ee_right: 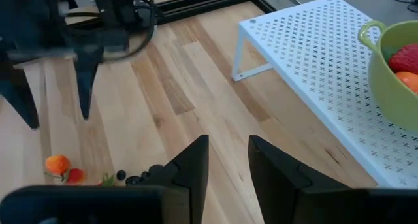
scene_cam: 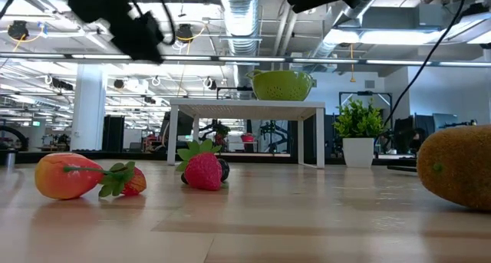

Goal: Pick & Place Fruit
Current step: Put the orange pear into the green strainer bowl

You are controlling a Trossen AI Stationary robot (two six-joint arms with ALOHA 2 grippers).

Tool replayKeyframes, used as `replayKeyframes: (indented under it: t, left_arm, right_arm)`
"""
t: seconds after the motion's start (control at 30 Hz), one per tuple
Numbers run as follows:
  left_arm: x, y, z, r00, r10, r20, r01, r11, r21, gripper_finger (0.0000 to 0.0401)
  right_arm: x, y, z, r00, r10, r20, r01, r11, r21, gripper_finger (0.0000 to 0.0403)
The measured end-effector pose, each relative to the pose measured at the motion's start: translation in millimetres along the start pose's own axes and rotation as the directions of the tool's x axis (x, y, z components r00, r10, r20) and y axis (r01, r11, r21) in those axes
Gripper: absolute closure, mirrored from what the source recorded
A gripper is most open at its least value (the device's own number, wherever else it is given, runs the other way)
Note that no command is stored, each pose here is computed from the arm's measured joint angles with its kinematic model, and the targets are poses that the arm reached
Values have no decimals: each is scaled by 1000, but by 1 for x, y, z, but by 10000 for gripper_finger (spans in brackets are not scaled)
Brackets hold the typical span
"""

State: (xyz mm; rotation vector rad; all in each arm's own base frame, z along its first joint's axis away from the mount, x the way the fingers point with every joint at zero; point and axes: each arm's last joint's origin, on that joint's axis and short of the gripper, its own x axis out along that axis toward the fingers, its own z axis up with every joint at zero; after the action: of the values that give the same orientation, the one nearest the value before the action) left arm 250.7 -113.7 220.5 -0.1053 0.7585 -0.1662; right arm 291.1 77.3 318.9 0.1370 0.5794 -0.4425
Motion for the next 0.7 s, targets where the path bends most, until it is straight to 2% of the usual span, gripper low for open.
replayKeyframes:
  t: [0.1, 0.27, 0.37, 0.57, 0.7]
  left_arm:
    - [-15, 9, 5, 999, -2, 45, 3, 1000, -5, 164]
    - [-23, 10, -8, 999, -16, 37, 16, 1000, -17, 164]
    - [-21, 1, -19, 999, -43, 3, 43, 999, -24, 164]
    - [1, -29, -50, 989, -70, -131, 82, 993, 86, 164]
    - [17, -48, -63, 991, -59, -119, 75, 987, 140, 164]
  right_arm:
    - [1, -1, 0, 1000, -2, -4, 2, 1000, -7, 301]
    - [1, -2, -2, 1000, -9, -20, 8, 1000, -22, 301]
    - [1, -2, -2, 1000, -9, -22, 8, 1000, -23, 301]
    - [0, -1, -2, 1000, -2, -17, 2, 1000, -14, 301]
    - [-2, 2, -3, 1000, 9, -17, -10, 1000, -13, 301]
